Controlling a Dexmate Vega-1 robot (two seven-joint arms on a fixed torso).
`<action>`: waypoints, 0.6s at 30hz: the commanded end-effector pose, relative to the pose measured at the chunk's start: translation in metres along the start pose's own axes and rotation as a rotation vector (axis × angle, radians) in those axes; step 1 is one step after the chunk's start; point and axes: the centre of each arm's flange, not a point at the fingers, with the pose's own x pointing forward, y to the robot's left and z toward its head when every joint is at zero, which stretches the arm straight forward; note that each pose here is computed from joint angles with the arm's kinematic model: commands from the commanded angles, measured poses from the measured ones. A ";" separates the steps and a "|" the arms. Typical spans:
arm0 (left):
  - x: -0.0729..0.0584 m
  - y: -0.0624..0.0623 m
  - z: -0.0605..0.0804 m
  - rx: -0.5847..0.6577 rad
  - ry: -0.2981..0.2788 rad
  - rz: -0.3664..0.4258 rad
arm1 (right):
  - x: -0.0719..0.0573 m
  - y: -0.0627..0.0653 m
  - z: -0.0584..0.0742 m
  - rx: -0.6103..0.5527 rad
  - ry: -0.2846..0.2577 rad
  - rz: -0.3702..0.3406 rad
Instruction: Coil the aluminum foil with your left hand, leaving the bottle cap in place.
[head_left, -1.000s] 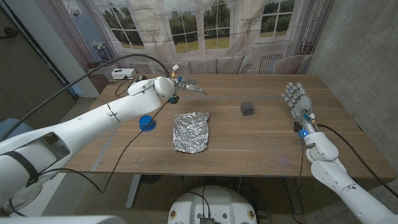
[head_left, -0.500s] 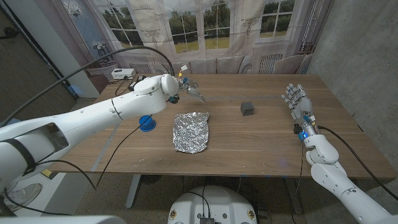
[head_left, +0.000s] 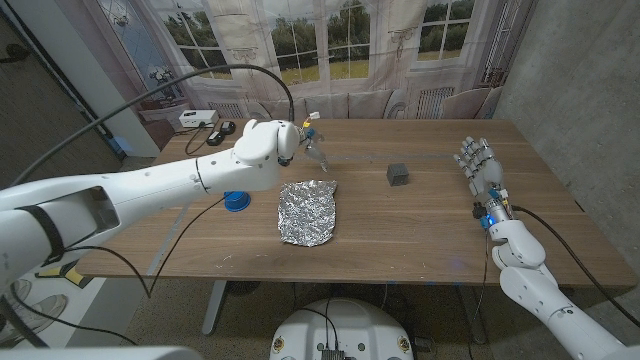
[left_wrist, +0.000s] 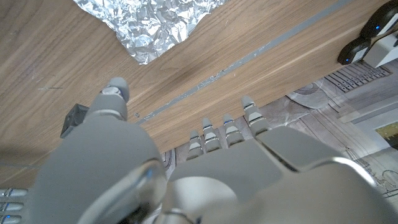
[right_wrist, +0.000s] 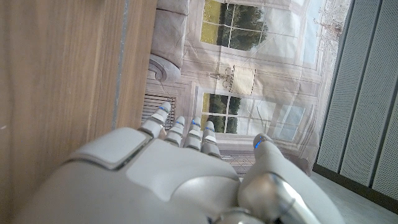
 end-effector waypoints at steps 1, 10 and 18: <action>0.006 0.000 0.024 0.218 0.024 0.014 | -0.006 -0.002 -0.003 0.004 0.005 -0.015; 0.012 -0.005 0.036 0.323 0.033 0.012 | -0.006 -0.002 -0.005 0.007 0.006 -0.022; 0.018 -0.010 0.044 0.400 0.043 -0.020 | -0.003 -0.002 -0.007 0.010 0.008 -0.025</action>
